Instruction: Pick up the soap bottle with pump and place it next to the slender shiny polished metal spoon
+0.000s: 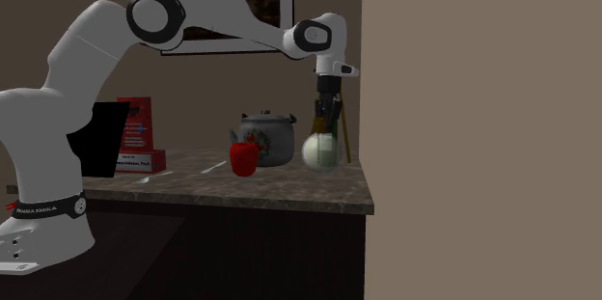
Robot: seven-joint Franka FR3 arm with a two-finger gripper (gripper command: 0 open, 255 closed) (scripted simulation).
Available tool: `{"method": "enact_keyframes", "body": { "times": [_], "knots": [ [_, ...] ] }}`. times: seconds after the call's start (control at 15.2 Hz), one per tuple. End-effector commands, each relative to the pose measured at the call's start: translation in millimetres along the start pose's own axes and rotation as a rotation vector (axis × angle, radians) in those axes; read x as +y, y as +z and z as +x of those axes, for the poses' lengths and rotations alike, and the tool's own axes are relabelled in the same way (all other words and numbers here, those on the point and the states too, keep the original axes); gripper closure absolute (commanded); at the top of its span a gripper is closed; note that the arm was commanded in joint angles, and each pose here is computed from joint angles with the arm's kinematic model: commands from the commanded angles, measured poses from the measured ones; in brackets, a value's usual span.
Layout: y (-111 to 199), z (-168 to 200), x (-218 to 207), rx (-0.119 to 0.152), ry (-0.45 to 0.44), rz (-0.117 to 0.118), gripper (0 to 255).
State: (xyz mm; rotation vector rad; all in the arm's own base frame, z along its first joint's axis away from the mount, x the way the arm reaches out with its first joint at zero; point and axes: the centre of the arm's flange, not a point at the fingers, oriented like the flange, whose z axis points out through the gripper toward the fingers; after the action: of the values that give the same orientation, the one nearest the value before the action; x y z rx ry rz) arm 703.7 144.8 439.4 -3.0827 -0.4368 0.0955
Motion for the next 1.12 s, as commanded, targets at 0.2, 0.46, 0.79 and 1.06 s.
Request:
{"method": "enact_keyframes", "body": {
  "times": [0.2, 0.46, 0.79, 1.06],
  "knots": [
    [-26, -1, -1, 0.000, 0.000, 0.000, 255],
    [-37, -37, -15, 0.000, 0.000, 0.000, 255],
    [-52, -97, -39, 0.000, 0.000, 0.000, 255],
    [-64, -145, -58, 0.000, 0.000, 0.000, 255]
  ]
}}
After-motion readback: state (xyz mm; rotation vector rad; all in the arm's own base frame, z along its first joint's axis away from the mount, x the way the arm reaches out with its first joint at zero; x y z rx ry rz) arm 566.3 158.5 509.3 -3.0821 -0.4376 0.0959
